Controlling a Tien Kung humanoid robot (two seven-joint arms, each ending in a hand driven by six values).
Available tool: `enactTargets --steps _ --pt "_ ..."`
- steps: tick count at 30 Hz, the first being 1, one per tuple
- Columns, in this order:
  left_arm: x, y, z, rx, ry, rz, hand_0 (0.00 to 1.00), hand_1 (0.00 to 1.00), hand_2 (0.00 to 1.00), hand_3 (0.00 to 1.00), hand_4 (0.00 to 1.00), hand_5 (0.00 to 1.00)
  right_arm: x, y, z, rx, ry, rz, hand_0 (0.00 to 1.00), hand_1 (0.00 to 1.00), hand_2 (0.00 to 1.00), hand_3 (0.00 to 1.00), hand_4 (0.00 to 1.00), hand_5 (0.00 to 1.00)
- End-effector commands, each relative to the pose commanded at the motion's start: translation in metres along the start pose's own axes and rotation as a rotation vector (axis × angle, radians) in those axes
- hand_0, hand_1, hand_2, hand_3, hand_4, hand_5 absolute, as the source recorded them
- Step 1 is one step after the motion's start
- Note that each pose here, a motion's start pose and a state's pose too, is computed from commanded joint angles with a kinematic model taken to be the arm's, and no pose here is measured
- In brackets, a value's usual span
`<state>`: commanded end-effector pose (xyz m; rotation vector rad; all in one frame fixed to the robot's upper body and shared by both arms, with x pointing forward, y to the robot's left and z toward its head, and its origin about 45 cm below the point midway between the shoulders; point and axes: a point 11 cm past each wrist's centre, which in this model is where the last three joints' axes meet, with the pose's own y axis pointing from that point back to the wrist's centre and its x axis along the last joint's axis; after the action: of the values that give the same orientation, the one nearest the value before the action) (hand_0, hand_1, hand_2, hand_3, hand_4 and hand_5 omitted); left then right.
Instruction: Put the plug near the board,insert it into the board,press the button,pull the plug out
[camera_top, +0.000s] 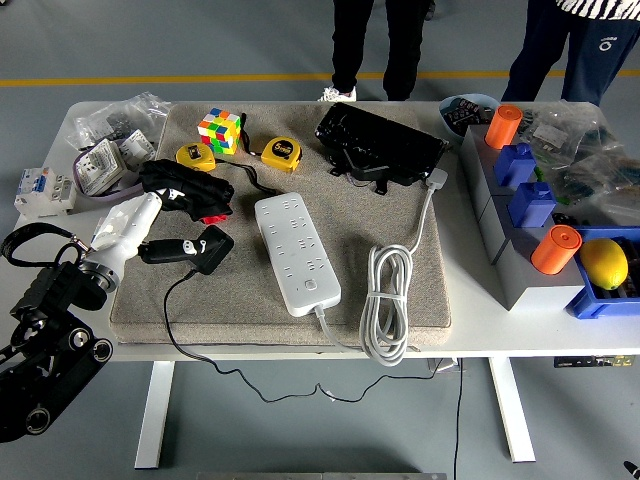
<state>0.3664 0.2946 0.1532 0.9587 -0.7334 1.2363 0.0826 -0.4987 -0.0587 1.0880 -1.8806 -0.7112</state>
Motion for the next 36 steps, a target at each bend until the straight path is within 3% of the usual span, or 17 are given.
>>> enactTargets --steps 19,20,25,26,31,32,36 --pt "-0.022 -0.004 0.004 0.016 -0.051 -0.053 0.653 0.673 0.679 0.727 0.998 0.635 -0.002 0.0 -0.001 0.003 -0.007 -0.002 0.602 0.617 0.611 0.549 0.96 0.411" --pt "-0.023 -0.005 0.004 0.016 -0.054 -0.055 0.605 0.645 0.646 0.714 0.998 0.63 -0.002 0.0 0.0 0.002 -0.007 -0.001 0.603 0.616 0.611 0.548 0.961 0.41" --pt "-0.027 -0.007 0.007 -0.009 -0.058 -0.047 0.605 0.645 0.646 0.714 0.998 0.63 -0.002 0.0 0.0 0.003 -0.011 0.001 0.603 0.616 0.611 0.548 0.961 0.41" --pt "-0.027 -0.007 0.007 -0.009 -0.055 -0.047 0.517 0.593 0.6 0.694 0.998 0.593 -0.002 0.0 -0.001 0.003 -0.011 0.0 0.602 0.616 0.611 0.548 0.961 0.41" --pt "-0.031 -0.008 0.006 -0.003 -0.054 -0.05 0.517 0.593 0.6 0.694 0.998 0.593 -0.002 0.0 -0.001 0.005 -0.01 -0.001 0.602 0.616 0.611 0.548 0.961 0.41" --pt "-0.032 -0.008 0.006 -0.003 -0.055 -0.05 0.41 0.539 0.567 0.679 0.998 0.538 -0.003 0.0 -0.001 0.004 -0.01 -0.001 0.603 0.615 0.611 0.548 0.96 0.409" --pt "-0.032 -0.009 0.005 -0.001 -0.058 -0.044 0.41 0.539 0.567 0.679 0.998 0.538 -0.003 0.0 -0.001 0.004 -0.009 -0.002 0.603 0.615 0.611 0.548 0.96 0.409"
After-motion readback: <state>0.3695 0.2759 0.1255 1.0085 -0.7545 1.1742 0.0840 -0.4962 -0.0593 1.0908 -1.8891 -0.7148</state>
